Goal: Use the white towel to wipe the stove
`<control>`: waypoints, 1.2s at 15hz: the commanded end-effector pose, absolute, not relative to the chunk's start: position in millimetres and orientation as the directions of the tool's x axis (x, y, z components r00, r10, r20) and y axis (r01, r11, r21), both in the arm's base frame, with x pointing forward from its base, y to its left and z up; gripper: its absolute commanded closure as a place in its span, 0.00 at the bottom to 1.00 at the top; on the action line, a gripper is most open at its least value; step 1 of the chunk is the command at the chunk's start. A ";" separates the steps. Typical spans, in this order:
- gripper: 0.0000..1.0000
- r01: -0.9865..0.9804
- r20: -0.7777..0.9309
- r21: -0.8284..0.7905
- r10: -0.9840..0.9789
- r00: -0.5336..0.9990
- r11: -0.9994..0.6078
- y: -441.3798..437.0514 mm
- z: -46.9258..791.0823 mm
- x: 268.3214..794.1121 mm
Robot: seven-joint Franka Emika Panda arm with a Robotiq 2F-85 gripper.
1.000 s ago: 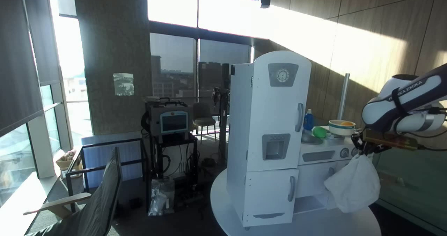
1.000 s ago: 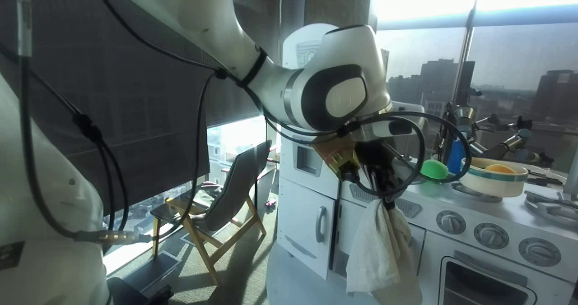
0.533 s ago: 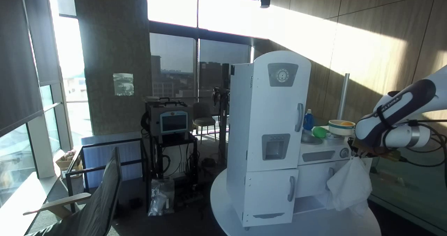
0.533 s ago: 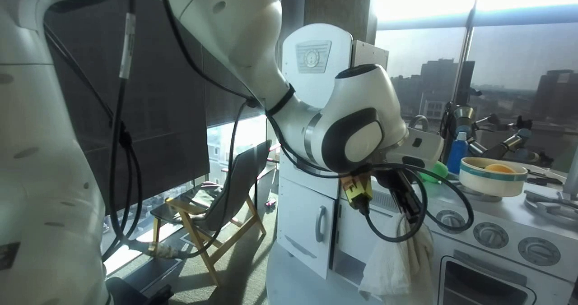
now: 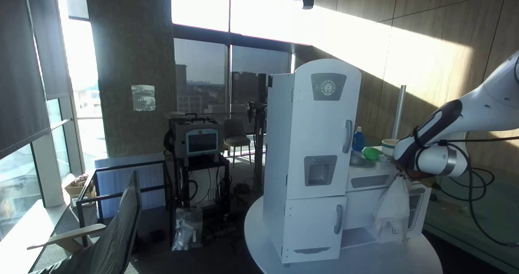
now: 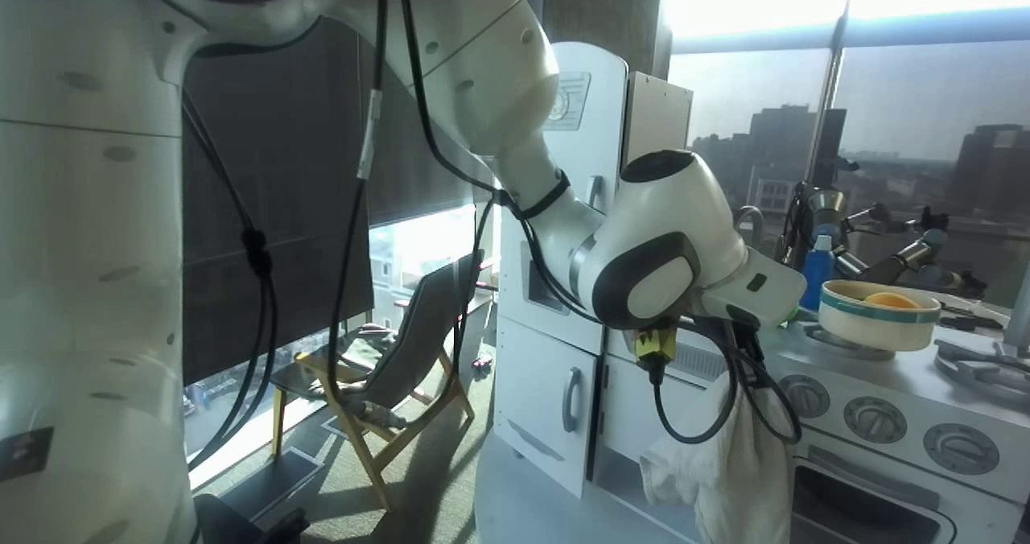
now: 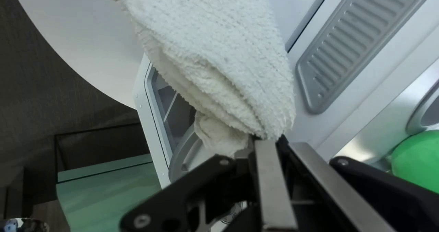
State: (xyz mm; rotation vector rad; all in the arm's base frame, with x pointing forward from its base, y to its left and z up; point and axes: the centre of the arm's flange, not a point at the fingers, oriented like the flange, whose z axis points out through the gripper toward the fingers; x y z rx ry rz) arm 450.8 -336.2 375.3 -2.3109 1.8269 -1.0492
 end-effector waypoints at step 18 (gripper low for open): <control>0.96 -0.847 0.451 -0.528 -0.822 -0.348 0.068 -411.0 353.9 481.5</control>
